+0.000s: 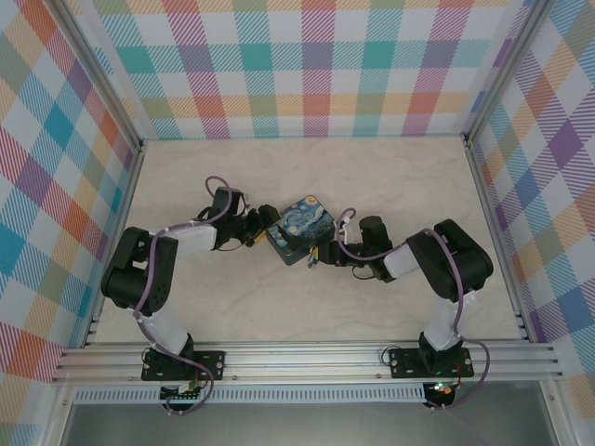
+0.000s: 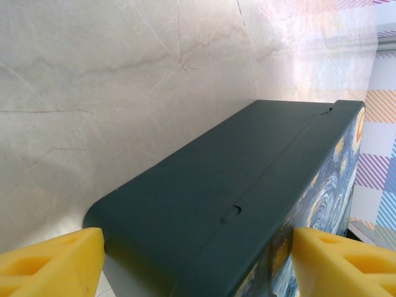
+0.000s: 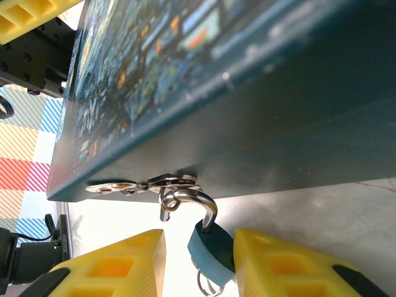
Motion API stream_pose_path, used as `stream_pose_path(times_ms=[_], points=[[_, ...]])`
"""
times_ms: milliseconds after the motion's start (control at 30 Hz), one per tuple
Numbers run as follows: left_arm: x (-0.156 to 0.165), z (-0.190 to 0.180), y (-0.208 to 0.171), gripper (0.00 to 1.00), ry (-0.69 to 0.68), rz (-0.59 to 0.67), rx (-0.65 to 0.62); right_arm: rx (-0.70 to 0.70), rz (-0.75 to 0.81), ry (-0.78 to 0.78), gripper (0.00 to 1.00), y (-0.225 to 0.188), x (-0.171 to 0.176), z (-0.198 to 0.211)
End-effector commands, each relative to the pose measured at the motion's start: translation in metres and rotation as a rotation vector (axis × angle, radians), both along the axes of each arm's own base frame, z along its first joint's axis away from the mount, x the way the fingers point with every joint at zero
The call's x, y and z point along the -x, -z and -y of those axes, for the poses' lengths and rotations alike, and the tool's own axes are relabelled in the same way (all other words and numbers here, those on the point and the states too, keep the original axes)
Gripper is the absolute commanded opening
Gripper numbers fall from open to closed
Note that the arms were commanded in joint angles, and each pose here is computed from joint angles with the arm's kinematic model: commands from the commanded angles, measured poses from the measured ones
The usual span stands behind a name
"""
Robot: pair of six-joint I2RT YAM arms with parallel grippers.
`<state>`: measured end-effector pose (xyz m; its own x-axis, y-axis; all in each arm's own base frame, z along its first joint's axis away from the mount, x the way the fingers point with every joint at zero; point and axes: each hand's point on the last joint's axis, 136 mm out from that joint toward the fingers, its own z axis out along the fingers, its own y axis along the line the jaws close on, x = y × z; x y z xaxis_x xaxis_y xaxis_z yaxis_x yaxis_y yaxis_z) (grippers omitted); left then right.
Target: Unlock the padlock with the key
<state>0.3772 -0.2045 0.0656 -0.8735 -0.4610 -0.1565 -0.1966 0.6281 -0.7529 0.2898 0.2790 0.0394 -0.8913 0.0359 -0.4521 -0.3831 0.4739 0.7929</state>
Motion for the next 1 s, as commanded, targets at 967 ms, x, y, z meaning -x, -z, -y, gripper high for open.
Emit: stream_pose_path(times_ms=[967], points=[[0.028,-0.011,0.033,0.69,-0.047,-0.1,-0.084,-0.063,0.073,0.141,0.0,-0.016,-0.029,0.002]])
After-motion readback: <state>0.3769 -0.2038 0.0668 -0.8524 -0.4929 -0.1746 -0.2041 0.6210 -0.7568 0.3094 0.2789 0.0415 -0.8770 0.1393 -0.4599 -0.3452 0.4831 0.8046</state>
